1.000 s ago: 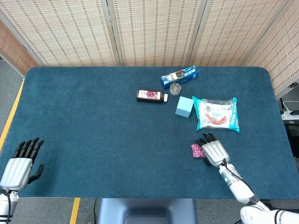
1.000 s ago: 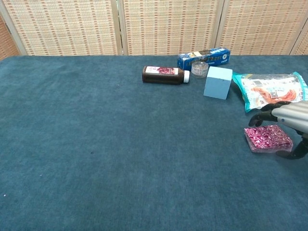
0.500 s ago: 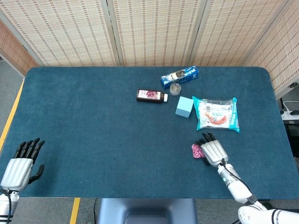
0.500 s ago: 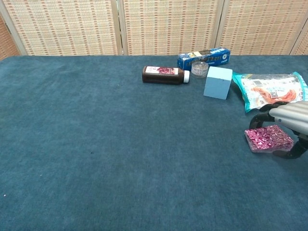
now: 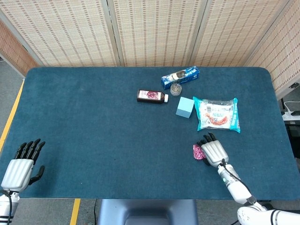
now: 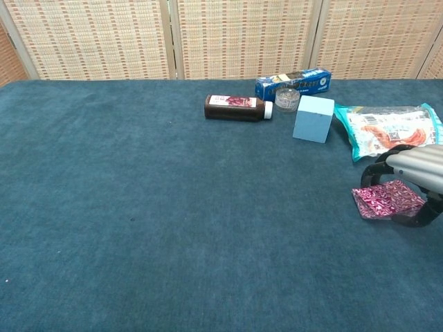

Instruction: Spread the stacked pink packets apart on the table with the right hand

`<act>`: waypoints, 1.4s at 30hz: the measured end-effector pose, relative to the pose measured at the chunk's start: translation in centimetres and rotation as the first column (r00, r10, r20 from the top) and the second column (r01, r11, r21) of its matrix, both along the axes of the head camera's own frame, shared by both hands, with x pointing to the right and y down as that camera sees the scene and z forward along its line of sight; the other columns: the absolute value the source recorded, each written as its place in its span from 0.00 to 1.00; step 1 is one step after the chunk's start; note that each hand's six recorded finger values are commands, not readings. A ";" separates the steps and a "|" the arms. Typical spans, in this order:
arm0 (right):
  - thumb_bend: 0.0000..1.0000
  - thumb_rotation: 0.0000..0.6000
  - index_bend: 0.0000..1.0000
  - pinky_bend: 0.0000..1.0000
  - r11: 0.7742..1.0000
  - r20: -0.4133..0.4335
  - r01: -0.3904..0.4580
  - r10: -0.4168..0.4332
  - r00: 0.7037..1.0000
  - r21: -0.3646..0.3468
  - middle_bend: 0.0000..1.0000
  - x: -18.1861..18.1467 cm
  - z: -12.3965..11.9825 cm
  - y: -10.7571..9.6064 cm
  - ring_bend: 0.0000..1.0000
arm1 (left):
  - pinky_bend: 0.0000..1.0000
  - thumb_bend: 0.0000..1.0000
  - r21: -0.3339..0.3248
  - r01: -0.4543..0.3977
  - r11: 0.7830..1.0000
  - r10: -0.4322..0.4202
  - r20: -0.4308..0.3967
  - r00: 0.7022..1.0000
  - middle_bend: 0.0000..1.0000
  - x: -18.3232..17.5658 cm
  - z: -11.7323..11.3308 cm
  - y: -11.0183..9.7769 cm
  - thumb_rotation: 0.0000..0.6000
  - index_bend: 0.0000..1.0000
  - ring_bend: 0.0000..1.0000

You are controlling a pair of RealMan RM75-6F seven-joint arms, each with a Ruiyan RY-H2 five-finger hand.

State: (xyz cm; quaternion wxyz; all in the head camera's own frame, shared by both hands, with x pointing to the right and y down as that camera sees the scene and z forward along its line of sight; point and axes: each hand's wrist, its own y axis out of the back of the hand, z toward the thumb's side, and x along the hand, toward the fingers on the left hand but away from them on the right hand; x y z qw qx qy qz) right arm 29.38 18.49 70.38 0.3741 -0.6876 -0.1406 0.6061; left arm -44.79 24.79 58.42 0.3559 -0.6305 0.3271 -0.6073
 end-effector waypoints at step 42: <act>0.24 1.00 0.55 0.00 0.987 0.156 0.127 -0.141 0.978 0.097 0.45 -8.6 -3.6 1.3 0.23 | 0.07 0.44 0.012 0.003 1.000 -0.003 -0.017 1.000 0.00 -0.1 -0.5 0.1 1.00 0.00 0.00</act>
